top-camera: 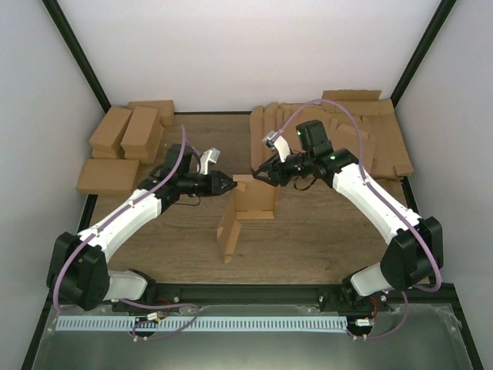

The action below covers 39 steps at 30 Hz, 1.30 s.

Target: Fold the paper box

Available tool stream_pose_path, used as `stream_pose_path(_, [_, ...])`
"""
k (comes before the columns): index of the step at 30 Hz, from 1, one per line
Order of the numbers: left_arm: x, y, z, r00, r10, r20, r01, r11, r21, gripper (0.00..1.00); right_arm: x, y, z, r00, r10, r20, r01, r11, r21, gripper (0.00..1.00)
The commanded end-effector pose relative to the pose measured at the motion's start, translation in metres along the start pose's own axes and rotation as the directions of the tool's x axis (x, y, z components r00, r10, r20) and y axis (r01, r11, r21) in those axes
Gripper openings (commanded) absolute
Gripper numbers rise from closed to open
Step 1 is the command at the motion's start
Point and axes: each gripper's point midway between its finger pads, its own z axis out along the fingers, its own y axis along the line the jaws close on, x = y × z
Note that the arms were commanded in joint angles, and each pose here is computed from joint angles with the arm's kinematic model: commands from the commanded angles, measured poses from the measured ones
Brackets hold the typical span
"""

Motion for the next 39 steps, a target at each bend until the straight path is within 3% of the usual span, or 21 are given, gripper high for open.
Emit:
stream_pose_path(1, [0.004,0.004,0.005,1.0,0.004,-0.031,-0.005,1.0,-0.012,0.26,0.011,0.013,0.001,0.999,-0.037,-0.024,0.036,0.999,-0.04,0.43])
stream_pose_path(7, [0.0,0.001,0.004,1.0,0.012,-0.024,-0.012,1.0,-0.01,0.26,0.029,0.018,0.009,0.996,-0.04,-0.075,0.039,0.999,-0.024,0.4])
stream_pose_path(12, [-0.005,-0.001,-0.009,1.0,0.016,0.014,-0.015,0.998,-0.056,0.33,0.037,0.02,0.01,0.995,-0.055,-0.087,0.057,0.998,0.021,0.43])
stream_pose_path(16, [-0.008,-0.001,-0.024,0.998,0.011,0.055,-0.004,0.993,-0.119,0.42,0.038,0.017,0.009,0.994,-0.072,-0.082,0.077,0.995,0.069,0.43])
stream_pose_path(22, [-0.005,-0.016,-0.051,0.995,0.04,0.096,-0.027,0.99,-0.136,0.66,0.036,0.02,0.009,0.988,-0.132,-0.086,0.143,0.98,0.139,0.44])
stream_pose_path(31, [0.038,-0.027,-0.053,0.996,0.087,-0.009,-0.087,0.992,-0.091,0.74,0.04,0.023,0.02,0.956,-0.241,-0.167,0.277,0.928,0.25,0.45])
stream_pose_path(39, [0.048,-0.008,-0.053,0.989,0.13,-0.068,-0.142,0.964,-0.226,0.83,0.048,0.02,0.027,0.938,-0.265,-0.223,0.32,0.911,0.261,0.47])
